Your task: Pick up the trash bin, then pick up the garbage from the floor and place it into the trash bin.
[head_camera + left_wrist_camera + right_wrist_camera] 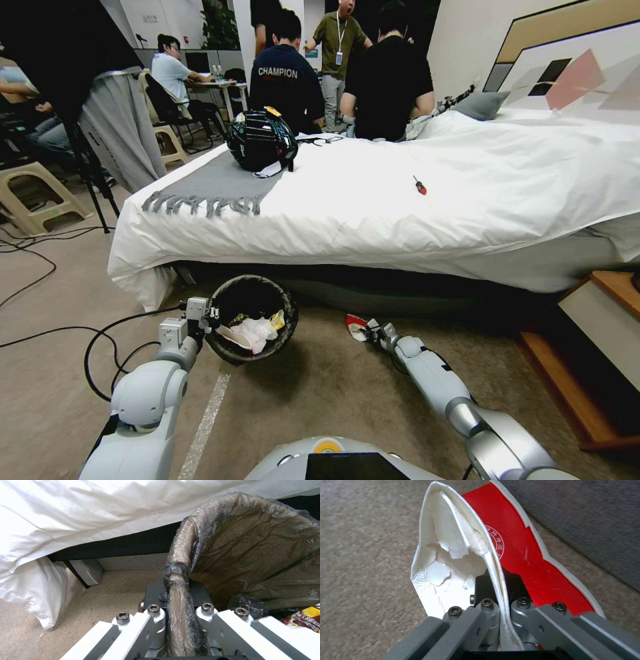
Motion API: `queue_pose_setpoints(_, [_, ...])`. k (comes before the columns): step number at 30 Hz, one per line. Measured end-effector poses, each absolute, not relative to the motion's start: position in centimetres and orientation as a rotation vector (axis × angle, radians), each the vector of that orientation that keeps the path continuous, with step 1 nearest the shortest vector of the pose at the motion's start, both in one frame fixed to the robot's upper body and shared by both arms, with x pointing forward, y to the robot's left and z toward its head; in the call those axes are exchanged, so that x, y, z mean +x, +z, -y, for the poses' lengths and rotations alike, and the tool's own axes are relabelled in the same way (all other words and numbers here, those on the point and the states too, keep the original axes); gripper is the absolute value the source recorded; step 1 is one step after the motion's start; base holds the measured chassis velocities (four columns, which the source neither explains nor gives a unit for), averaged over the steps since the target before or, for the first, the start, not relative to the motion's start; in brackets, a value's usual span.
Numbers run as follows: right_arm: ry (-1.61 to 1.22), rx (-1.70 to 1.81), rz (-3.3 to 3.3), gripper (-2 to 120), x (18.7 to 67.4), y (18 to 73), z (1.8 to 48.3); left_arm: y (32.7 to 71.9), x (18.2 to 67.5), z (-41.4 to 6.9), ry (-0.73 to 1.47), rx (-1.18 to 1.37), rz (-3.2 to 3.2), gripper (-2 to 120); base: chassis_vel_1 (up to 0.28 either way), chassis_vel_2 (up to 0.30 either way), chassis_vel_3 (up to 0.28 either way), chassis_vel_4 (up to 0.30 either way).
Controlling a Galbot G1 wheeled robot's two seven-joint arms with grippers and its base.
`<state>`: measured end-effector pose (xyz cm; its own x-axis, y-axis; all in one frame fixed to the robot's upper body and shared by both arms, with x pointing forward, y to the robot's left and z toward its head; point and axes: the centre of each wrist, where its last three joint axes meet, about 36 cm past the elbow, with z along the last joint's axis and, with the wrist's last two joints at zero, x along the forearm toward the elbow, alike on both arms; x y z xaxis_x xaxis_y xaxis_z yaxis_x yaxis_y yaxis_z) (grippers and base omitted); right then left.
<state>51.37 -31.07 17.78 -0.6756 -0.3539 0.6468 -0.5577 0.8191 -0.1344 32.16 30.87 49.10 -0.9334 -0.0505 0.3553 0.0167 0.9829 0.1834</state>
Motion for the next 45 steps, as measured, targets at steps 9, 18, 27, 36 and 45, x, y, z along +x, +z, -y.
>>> queue_pose_setpoints(9, [0.498, 0.655, 2.522, 0, 47.9, 23.3, 34.0, 49.6, 31.6, -30.9, -0.266, 0.031, 2.768, 4, 0.000, 0.000, 0.000, 0.000])
queue_pose_setpoints(18, [0.580, 0.726, 2.697, 0, 43.4, 34.6, 35.4, 49.7, 31.2, -30.7, -0.257, 0.033, 2.768, 4, 0.000, 0.000, 0.000, 0.000])
queue_pose_setpoints(27, [0.472, 0.958, 2.838, 0, 39.5, 44.9, 31.5, 49.4, 31.1, -30.3, -0.258, 0.036, 2.762, 4, 0.000, 0.000, 0.000, 0.000])
queue_pose_setpoints(36, [0.327, 1.293, 2.872, 0, 37.8, 51.6, 24.5, 49.5, 31.1, -30.1, -0.265, 0.029, 2.761, 4, 0.000, 0.000, 0.000, 0.000])
queue_pose_setpoints(45, [0.229, 1.518, 2.779, 0, 37.2, 53.2, 19.9, 49.5, 31.6, -29.9, -0.282, -0.006, 2.756, 4, 0.000, 0.000, 0.000, 0.000])
